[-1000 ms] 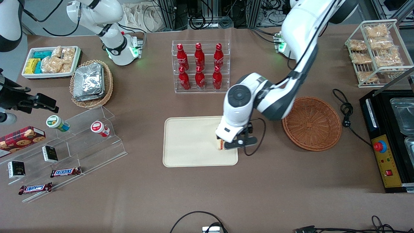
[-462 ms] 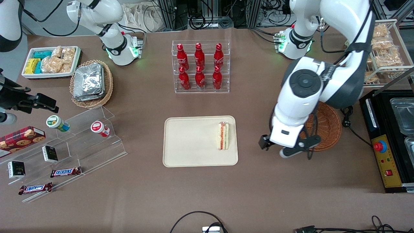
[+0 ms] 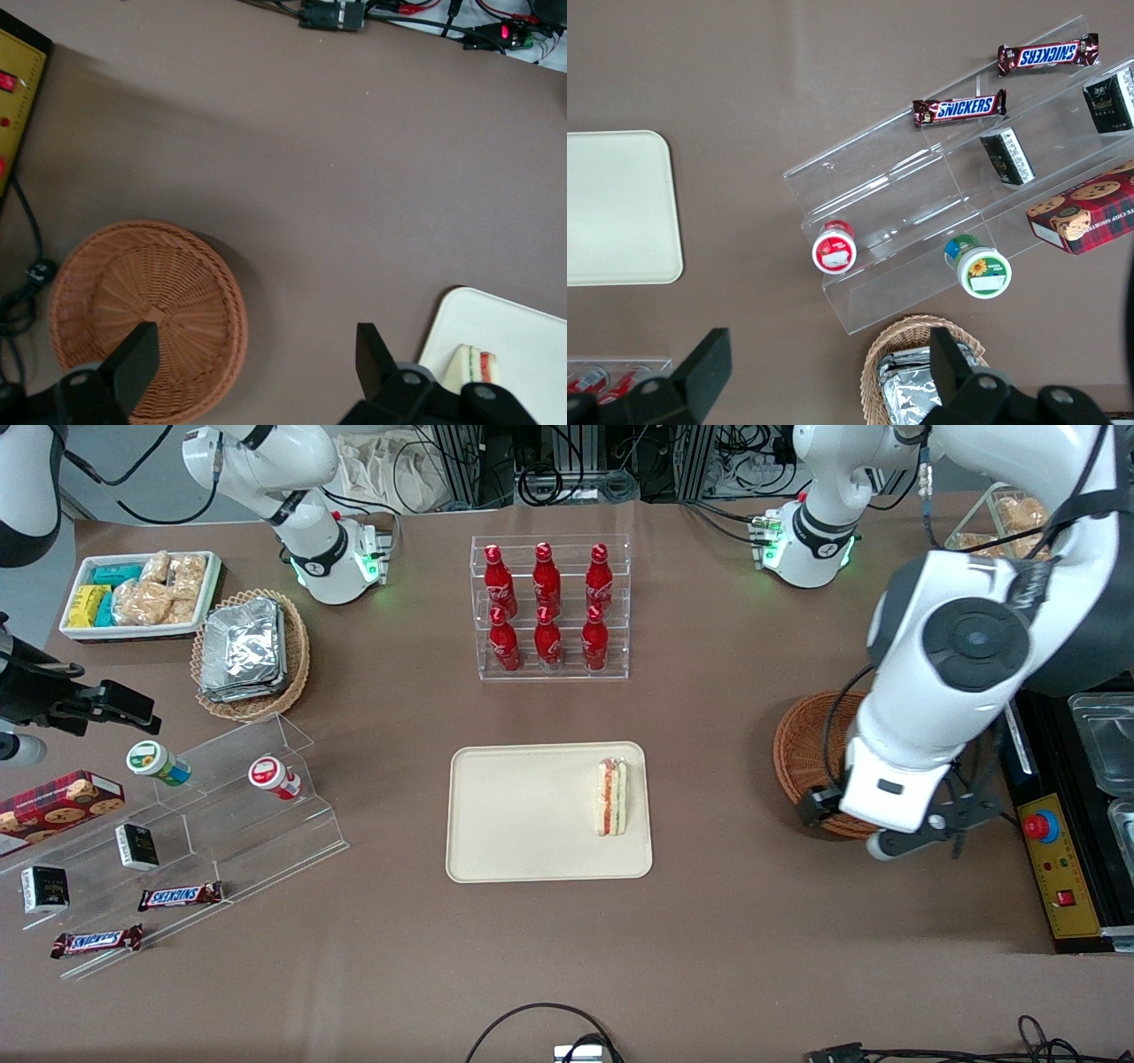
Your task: Place sandwich from basket to tray
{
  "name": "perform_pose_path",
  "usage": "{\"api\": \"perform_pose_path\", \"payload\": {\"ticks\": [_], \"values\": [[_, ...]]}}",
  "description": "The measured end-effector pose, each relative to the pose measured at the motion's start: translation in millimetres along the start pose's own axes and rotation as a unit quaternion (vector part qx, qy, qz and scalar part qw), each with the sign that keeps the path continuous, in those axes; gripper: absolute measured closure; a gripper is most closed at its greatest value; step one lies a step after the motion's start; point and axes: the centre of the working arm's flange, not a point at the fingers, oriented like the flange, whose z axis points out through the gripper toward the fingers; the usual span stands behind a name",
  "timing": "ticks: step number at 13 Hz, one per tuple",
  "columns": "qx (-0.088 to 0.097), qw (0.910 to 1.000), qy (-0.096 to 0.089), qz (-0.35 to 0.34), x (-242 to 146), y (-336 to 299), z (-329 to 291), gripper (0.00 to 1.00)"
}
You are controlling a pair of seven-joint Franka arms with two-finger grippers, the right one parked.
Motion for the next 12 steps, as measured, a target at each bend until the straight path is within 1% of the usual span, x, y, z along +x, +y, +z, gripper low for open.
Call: {"api": "perform_pose_path", "payload": {"ticks": [1,3,4,7,8,11,12], "values": [[-0.005,0.9999,-0.005,0.012,4.2,-13.2,-7.2,0.0],[-0.005,0.9991,-0.016,0.04,11.7,-48.2,-22.7,0.0],[-0.009,0.9982,-0.021,0.055,14.0,-65.5,-32.9,0.0],[-0.032,0.9956,-0.017,0.087,11.1,-110.9,-69.0,0.0],[-0.035,0.9945,-0.015,0.098,5.1,-122.1,-79.4,0.0],[-0.033,0.9935,-0.007,0.109,-18.3,-145.4,-103.1,0.0],[-0.038,0.9935,-0.006,0.107,-25.1,-153.3,-109.6,0.0]]}}
